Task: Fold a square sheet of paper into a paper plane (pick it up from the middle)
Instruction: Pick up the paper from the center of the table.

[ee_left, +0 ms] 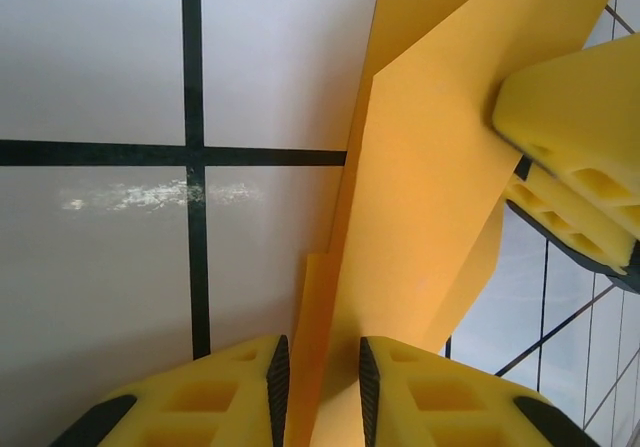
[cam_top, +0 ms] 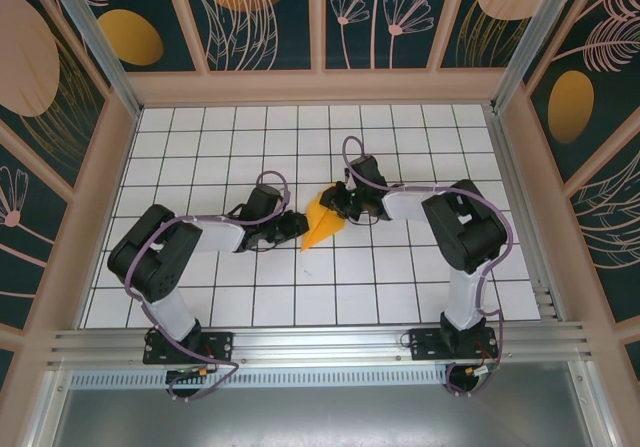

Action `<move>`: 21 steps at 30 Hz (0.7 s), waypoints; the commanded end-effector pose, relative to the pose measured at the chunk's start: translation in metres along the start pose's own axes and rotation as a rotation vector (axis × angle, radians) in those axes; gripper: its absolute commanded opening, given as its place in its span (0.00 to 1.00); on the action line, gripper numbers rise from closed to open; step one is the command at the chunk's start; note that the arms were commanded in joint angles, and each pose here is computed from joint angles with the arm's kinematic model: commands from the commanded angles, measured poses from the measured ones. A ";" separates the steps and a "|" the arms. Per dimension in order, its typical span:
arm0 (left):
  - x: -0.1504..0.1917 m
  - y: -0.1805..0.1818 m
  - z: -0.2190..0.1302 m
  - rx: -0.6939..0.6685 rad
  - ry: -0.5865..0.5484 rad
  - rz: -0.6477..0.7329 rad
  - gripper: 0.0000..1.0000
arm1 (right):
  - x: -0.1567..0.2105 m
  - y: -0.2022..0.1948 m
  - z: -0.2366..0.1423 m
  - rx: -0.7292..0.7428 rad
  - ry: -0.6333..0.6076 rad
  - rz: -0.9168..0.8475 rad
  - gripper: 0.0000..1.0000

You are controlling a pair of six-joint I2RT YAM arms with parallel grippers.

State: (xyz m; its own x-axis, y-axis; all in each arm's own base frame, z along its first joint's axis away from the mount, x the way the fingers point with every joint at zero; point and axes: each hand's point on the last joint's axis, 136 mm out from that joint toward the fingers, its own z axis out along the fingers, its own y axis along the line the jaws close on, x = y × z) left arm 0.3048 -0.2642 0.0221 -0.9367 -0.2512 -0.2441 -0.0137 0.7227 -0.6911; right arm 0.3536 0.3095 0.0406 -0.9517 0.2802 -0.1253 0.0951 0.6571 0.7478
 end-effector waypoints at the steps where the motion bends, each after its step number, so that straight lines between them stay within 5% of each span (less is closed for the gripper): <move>1: 0.002 0.006 -0.004 -0.007 0.009 0.012 0.30 | 0.004 -0.003 0.007 -0.011 0.020 -0.014 0.18; 7: -0.016 -0.012 -0.029 0.051 -0.054 0.038 0.42 | 0.000 0.014 -0.006 -0.088 -0.014 -0.052 0.01; 14: -0.032 -0.044 -0.065 0.186 -0.124 0.119 0.80 | -0.015 0.067 -0.057 -0.323 -0.047 -0.202 0.02; 21: -0.036 -0.088 -0.093 0.390 -0.164 0.133 0.96 | -0.019 0.111 -0.103 -0.481 -0.051 -0.306 0.03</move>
State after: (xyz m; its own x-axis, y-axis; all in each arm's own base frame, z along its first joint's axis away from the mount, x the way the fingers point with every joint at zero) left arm 0.3111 -0.2518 0.1307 -0.8608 -0.2834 -0.4227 0.2079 0.5623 -0.8004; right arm 0.3586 0.2983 0.1483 -0.9257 0.2217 -0.3064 -0.1897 0.4288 0.8833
